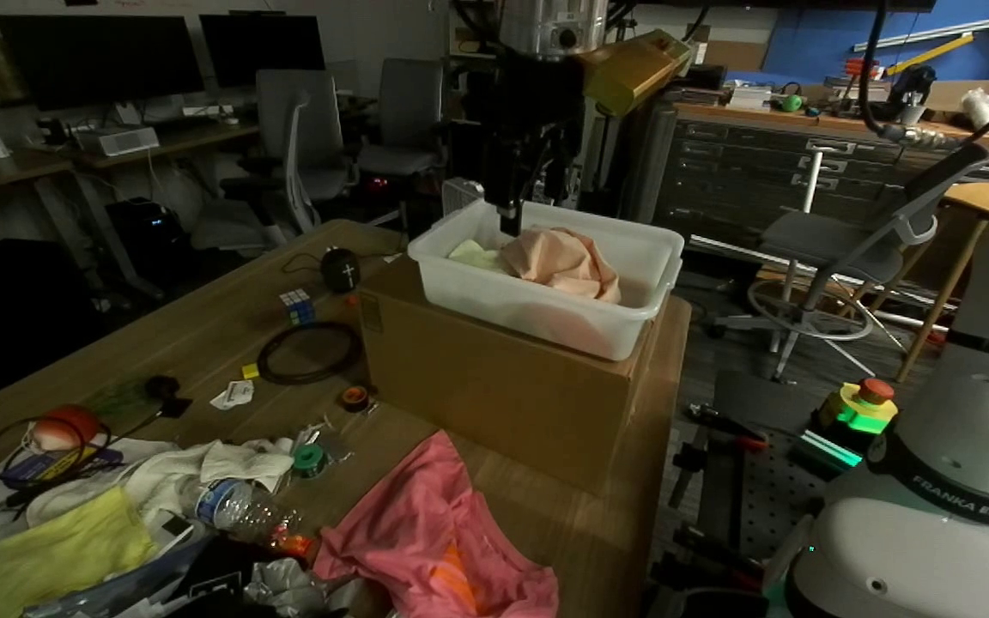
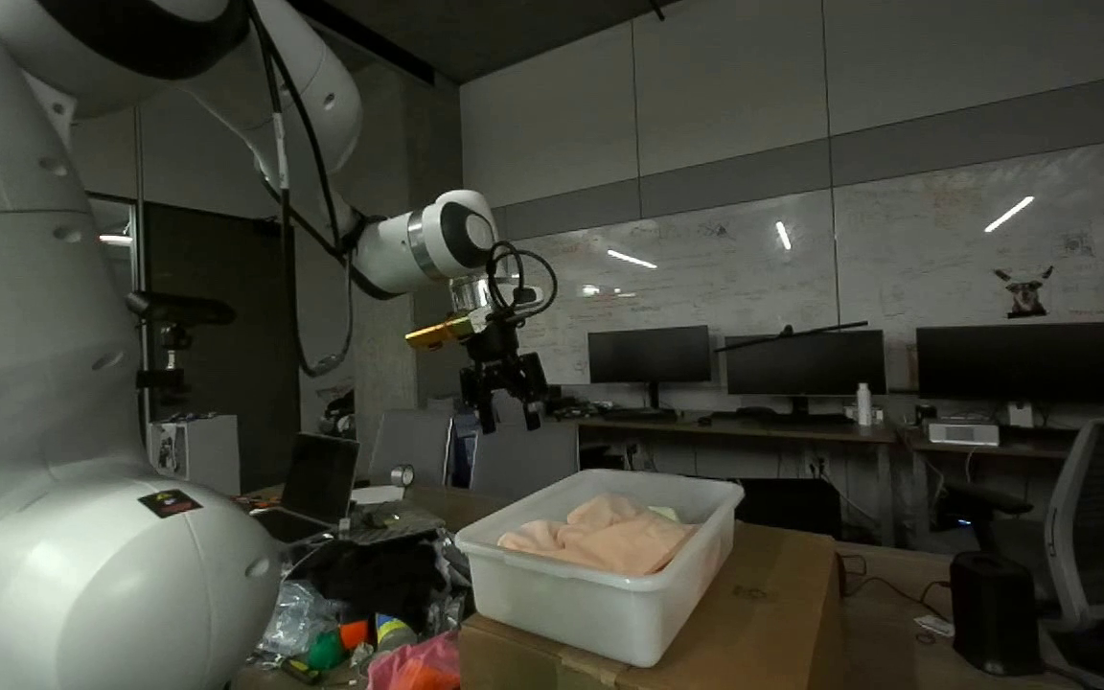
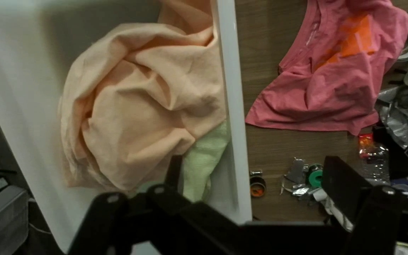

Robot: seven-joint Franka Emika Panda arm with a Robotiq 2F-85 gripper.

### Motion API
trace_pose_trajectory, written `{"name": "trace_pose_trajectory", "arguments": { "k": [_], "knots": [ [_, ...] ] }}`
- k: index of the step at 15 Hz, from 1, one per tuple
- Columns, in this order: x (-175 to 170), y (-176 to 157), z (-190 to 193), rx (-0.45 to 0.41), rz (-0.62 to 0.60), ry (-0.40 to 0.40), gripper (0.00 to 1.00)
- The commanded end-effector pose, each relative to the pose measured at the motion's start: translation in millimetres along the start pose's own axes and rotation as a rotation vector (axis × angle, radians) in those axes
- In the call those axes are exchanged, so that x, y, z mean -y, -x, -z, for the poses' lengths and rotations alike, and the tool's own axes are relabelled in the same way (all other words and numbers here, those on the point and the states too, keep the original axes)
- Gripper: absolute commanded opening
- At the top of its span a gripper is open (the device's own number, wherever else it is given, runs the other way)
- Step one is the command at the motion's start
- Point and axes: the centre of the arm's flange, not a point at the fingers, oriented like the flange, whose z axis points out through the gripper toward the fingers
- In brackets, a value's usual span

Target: Remove the shirts from the white bin and put them on the table

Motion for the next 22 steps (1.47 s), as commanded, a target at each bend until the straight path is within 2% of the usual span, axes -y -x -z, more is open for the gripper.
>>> {"name": "trace_pose_trajectory", "arguments": {
  "k": [1, 7, 13, 17, 22],
  "knots": [
    [-26.1, 3.2, -11.3, 0.067, -0.096, -0.031, 1.00],
    [-58.2, 9.0, -48.0, 0.194, -0.199, -0.066, 1.00],
    [-72.3, 17.3, -78.9, 0.272, -0.279, -0.130, 1.00],
    [-79.6, 18.7, -95.0, 0.267, -0.301, -0.113, 1.00],
    [-79.8, 13.2, -111.8, 0.184, -0.299, -0.103, 1.00]
  ]
}}
